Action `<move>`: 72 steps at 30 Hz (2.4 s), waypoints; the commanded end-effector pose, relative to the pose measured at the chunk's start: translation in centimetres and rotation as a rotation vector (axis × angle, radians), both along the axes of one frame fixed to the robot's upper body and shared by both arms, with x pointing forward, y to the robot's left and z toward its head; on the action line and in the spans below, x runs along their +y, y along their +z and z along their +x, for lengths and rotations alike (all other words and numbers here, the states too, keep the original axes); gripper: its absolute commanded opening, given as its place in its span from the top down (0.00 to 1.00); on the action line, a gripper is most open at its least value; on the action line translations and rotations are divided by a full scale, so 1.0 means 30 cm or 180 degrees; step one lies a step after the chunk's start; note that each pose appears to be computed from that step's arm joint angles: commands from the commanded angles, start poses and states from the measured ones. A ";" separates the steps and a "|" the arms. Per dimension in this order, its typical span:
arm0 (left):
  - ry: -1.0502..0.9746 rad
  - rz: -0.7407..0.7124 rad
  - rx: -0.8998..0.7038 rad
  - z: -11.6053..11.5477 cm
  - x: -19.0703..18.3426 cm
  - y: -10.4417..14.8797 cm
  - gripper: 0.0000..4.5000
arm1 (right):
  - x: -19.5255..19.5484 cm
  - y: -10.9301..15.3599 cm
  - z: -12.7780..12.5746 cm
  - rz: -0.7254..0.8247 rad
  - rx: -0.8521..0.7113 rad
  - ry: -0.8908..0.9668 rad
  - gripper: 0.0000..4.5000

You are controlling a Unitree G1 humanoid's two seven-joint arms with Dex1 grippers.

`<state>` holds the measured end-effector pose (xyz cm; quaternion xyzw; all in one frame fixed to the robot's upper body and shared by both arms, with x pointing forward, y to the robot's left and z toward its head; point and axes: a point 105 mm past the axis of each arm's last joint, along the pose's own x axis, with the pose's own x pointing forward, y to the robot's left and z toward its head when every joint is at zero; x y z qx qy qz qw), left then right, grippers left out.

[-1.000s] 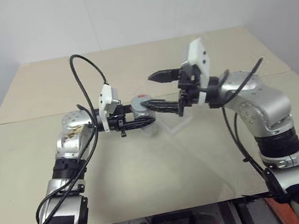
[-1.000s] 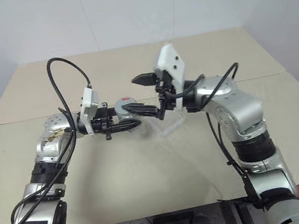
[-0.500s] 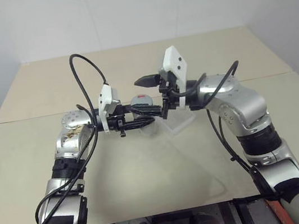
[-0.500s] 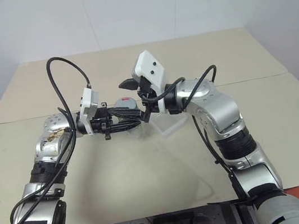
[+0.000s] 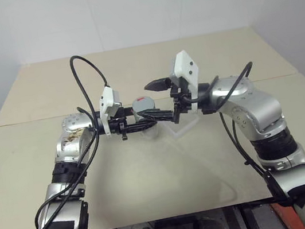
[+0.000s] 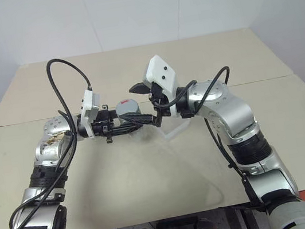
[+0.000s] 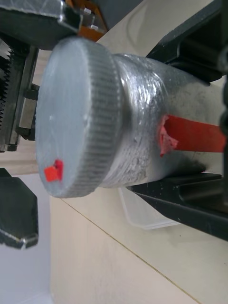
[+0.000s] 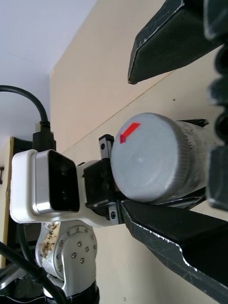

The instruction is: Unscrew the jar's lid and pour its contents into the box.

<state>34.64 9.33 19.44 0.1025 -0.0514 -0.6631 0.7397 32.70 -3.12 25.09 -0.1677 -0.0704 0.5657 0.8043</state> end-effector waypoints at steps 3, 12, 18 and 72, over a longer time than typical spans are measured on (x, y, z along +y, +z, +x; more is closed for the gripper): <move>-0.0083 -0.0030 -0.0160 -0.019 0.012 0.044 0.57 | -0.102 0.031 0.049 0.0053 -0.0108 -0.0398 0.01; -0.0095 -0.0007 -0.0147 -0.024 0.022 0.044 0.57 | -0.153 0.033 0.065 0.0068 -0.0115 -0.0557 0.01; -0.0080 -0.0001 -0.0143 -0.021 0.021 0.042 0.57 | -0.147 0.081 0.011 0.0220 -0.0186 -0.0330 0.01; -0.0148 0.0012 -0.0149 -0.024 0.013 0.047 0.57 | -0.111 0.025 -0.013 0.0064 -0.0130 -0.0168 0.01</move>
